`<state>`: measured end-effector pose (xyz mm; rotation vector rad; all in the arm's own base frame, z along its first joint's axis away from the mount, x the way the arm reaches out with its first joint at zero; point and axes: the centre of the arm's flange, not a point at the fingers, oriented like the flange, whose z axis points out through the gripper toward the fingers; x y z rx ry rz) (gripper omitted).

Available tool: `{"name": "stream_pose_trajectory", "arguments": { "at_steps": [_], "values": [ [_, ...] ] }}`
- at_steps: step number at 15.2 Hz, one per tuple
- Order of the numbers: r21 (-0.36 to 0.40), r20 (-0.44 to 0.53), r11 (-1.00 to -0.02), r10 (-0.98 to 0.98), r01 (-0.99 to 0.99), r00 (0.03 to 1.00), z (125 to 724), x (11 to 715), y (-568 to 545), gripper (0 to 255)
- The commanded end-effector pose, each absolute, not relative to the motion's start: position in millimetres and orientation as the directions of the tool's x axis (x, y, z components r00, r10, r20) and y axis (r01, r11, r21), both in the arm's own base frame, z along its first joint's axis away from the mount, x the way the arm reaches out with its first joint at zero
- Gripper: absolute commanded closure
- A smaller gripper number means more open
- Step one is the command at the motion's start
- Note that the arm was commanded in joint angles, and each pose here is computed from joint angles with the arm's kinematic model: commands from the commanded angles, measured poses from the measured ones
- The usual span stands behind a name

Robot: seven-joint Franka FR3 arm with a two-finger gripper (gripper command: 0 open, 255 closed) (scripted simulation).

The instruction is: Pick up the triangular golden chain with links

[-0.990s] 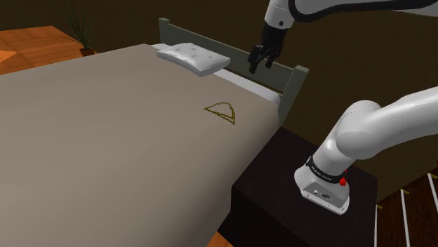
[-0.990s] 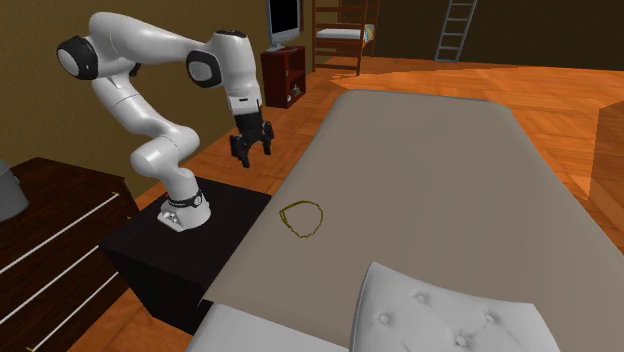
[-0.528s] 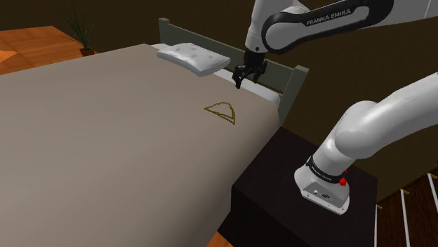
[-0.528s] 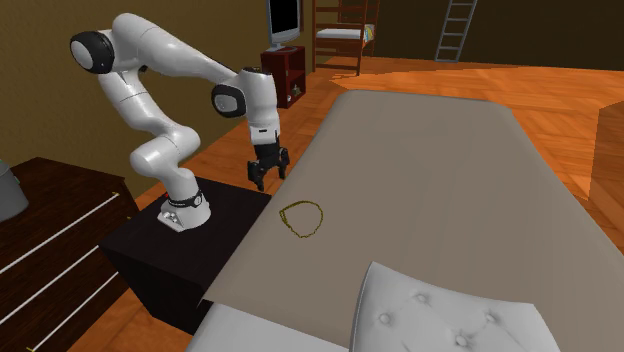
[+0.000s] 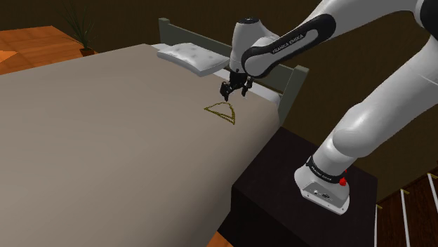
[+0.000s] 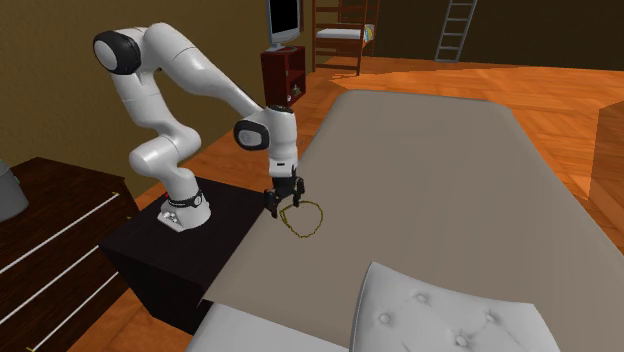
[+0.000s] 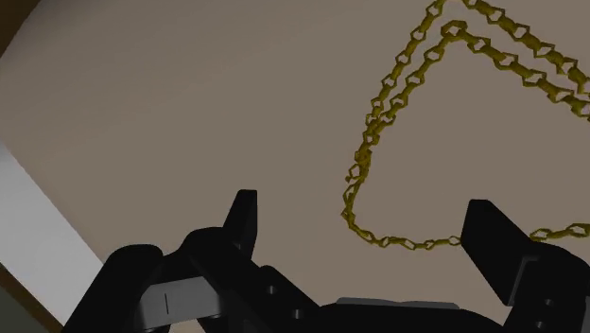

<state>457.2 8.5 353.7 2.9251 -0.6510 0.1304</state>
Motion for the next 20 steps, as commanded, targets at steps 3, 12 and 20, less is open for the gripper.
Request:
{"name": "stream_pose_trajectory", "arguments": {
  "at_steps": [3, 12, 20],
  "values": [
    [0.129, 0.118, -0.882, -0.441, -0.454, 0.890, 320, 467, 7, 0],
    [0.129, 0.118, -0.882, -0.441, -0.454, 0.890, 290, 468, 7, 255],
    [0.129, 0.118, -0.882, -0.441, -0.454, 0.890, 291, 467, 7, 255]
  ]
}}
